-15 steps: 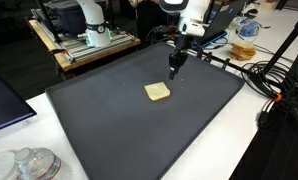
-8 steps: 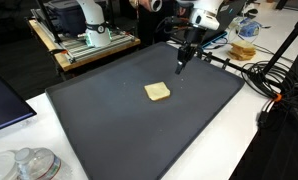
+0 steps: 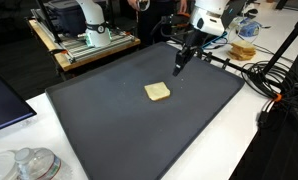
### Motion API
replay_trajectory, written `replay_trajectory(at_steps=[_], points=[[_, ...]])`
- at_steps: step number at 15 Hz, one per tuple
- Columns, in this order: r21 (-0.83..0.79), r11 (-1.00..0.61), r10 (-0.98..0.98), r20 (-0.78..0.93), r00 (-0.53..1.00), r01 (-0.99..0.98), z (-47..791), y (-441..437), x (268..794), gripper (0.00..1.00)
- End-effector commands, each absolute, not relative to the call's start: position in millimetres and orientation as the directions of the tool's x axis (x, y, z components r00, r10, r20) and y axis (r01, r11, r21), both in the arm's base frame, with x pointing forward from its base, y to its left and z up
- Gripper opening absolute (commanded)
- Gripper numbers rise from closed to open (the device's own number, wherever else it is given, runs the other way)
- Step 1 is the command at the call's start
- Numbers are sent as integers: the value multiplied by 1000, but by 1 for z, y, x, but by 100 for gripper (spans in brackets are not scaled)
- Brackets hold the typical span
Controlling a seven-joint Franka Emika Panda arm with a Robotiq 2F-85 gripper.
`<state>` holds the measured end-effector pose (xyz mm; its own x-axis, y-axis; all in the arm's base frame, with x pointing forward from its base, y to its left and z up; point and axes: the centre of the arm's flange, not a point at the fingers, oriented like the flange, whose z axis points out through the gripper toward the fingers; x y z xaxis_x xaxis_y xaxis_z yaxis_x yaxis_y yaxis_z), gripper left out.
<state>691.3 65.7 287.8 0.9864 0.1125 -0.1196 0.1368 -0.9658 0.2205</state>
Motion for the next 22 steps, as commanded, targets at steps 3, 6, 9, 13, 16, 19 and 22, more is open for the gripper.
replay_trajectory(at_steps=[3,6,9,13,16,19,22], points=[[150,-977,127,-148,981,149,301,35,697,22],[134,-979,130,-148,980,151,304,27,699,22],[129,-979,138,-151,979,158,302,33,699,5],[56,-985,149,-189,971,162,304,9,715,5],[-25,-989,147,-211,966,145,301,-20,720,5],[-110,-984,159,-219,963,137,295,-51,720,5],[-185,-975,161,-205,965,123,284,-87,713,5]])
